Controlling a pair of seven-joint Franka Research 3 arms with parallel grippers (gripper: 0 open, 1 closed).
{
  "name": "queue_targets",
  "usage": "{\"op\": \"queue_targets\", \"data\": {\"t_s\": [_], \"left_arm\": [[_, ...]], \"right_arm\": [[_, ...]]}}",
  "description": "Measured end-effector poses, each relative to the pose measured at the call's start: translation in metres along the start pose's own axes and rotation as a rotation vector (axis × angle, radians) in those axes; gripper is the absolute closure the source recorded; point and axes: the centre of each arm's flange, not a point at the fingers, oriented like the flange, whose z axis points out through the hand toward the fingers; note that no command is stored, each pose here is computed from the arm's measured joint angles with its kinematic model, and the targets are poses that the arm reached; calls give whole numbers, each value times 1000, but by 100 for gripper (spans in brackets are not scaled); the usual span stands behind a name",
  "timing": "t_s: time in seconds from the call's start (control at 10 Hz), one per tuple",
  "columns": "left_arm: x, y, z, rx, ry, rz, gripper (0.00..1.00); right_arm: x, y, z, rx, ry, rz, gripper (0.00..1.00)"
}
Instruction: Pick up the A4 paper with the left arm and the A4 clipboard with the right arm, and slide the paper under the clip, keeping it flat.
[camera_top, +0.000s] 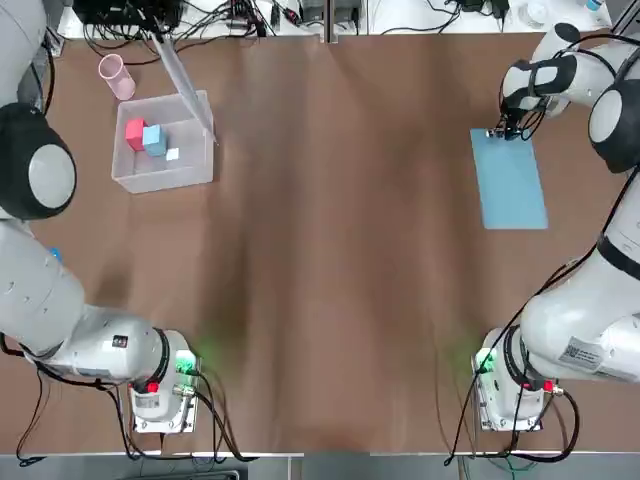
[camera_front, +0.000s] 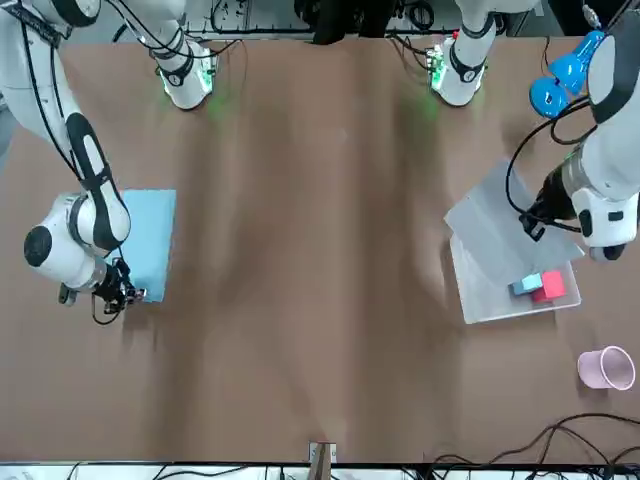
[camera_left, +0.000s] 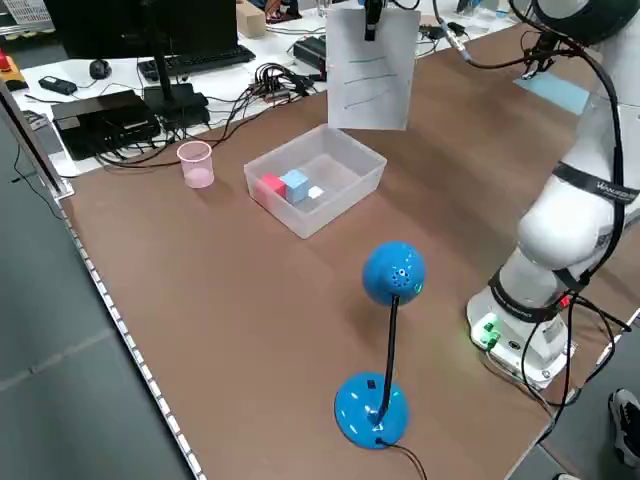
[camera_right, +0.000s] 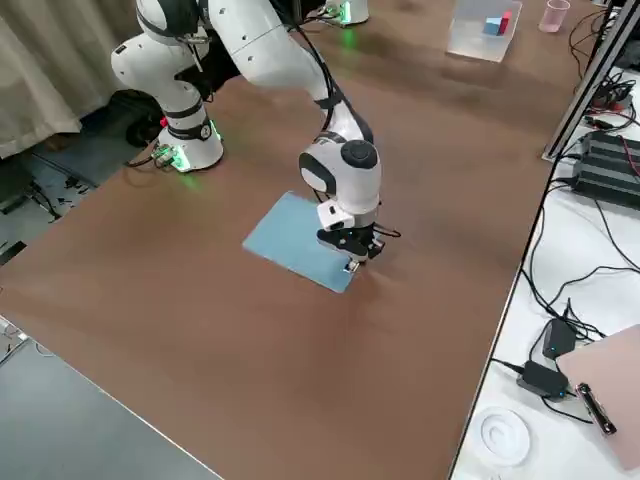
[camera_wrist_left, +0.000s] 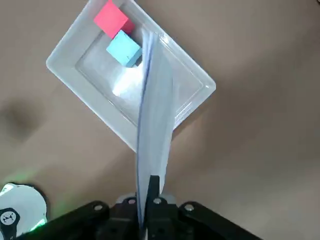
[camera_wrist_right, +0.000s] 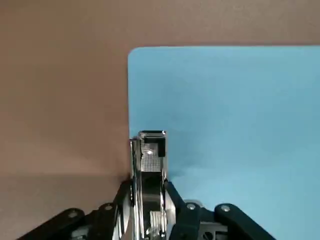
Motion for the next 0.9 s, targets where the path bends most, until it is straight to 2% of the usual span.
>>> {"op": "queue_targets", "data": {"t_s": [0.5, 0.6, 0.7, 0.9], "left_arm": [[9, -5, -3, -16, -6, -27, 99], [10, -6, -4, -19, -5, -31, 99], [13, -7, -6, -23, -3, -37, 99], [15, -9, -10, -34, -2, -64, 99]], "right_arm": [[-7, -1, -1, -6, -4, 58, 70], [-15, -3, -2, -15, -7, 71, 78], [-26, -7, -8, -24, -8, 87, 94], [-45, -16, -36, -26, -7, 95, 97]]}}
